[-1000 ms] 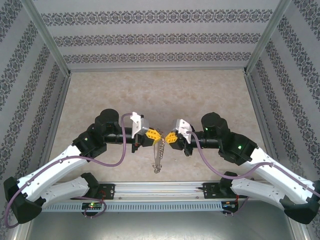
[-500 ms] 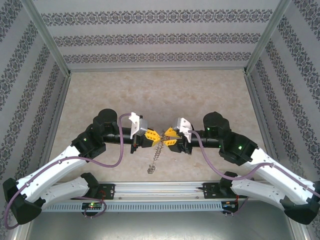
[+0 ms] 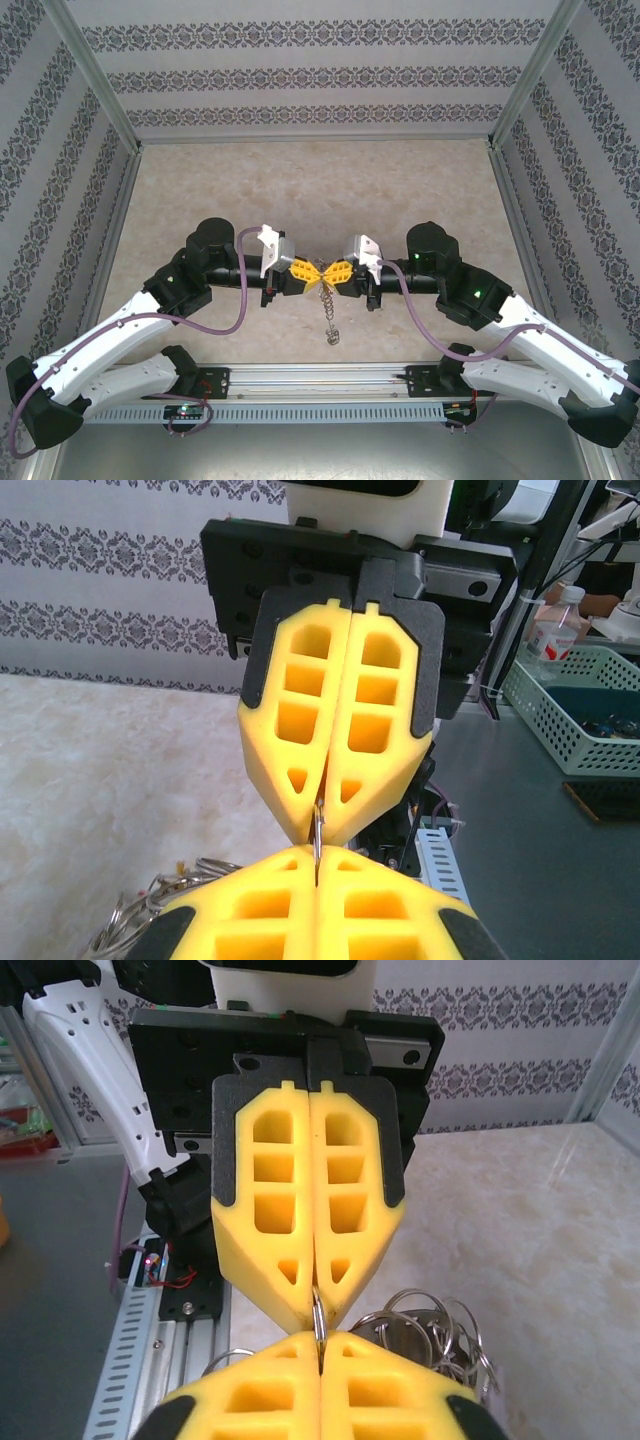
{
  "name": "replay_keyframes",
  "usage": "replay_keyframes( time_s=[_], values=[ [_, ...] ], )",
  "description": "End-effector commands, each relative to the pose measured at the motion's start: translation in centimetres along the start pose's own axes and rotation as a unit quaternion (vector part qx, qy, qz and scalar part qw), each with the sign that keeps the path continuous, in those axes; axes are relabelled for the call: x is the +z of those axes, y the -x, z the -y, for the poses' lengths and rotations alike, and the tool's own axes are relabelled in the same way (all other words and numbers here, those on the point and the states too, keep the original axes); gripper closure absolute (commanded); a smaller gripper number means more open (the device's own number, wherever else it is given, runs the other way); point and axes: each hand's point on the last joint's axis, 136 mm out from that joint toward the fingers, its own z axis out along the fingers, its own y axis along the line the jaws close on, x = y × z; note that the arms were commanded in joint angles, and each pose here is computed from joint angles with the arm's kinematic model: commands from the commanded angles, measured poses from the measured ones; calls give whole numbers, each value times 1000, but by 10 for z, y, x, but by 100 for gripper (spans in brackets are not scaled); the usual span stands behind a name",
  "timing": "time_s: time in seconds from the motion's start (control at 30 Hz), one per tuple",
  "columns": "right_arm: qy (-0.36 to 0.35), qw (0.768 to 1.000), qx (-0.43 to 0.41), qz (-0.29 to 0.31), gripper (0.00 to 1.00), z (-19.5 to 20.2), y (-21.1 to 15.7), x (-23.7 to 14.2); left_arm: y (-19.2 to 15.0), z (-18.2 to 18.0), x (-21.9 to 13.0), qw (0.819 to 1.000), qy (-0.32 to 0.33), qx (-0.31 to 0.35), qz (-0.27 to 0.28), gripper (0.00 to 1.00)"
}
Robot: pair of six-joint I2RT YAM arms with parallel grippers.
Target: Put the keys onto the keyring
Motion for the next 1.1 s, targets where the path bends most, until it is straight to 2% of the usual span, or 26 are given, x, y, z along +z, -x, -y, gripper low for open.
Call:
replay_keyframes(
  time_s=[0.0, 0.13, 0.27, 0.33, 0.7, 0.87, 1.0, 1.07],
  values=[
    [-1, 1000, -7, 0, 100, 2, 2, 1, 18, 5, -5, 999, -7, 25, 31, 100],
    [-37, 999, -21, -17, 100, 11, -1, -6, 2, -9, -8, 999, 40, 12, -28, 100],
    [-57, 996, -34, -53, 100, 18, -9, -9, -11, -11, -16, 994, 66, 15, -88, 77],
    [-58, 996, -37, -63, 100, 19, -11, -9, -16, -13, -15, 992, 66, 11, -110, 71],
    [-38, 994, -57, -79, 100, 17, -11, -4, -16, -25, 11, 992, 50, 14, -119, 63],
    [-34, 995, -58, -79, 100, 17, -11, -1, -23, -27, 16, 989, 49, 14, -138, 65],
    [-30, 994, -56, -83, 100, 18, -14, 2, -23, -27, 17, 989, 49, 16, -141, 84],
    [-30, 994, -55, -86, 100, 18, -15, 3, -23, -27, 17, 989, 49, 16, -142, 98]
  ],
)
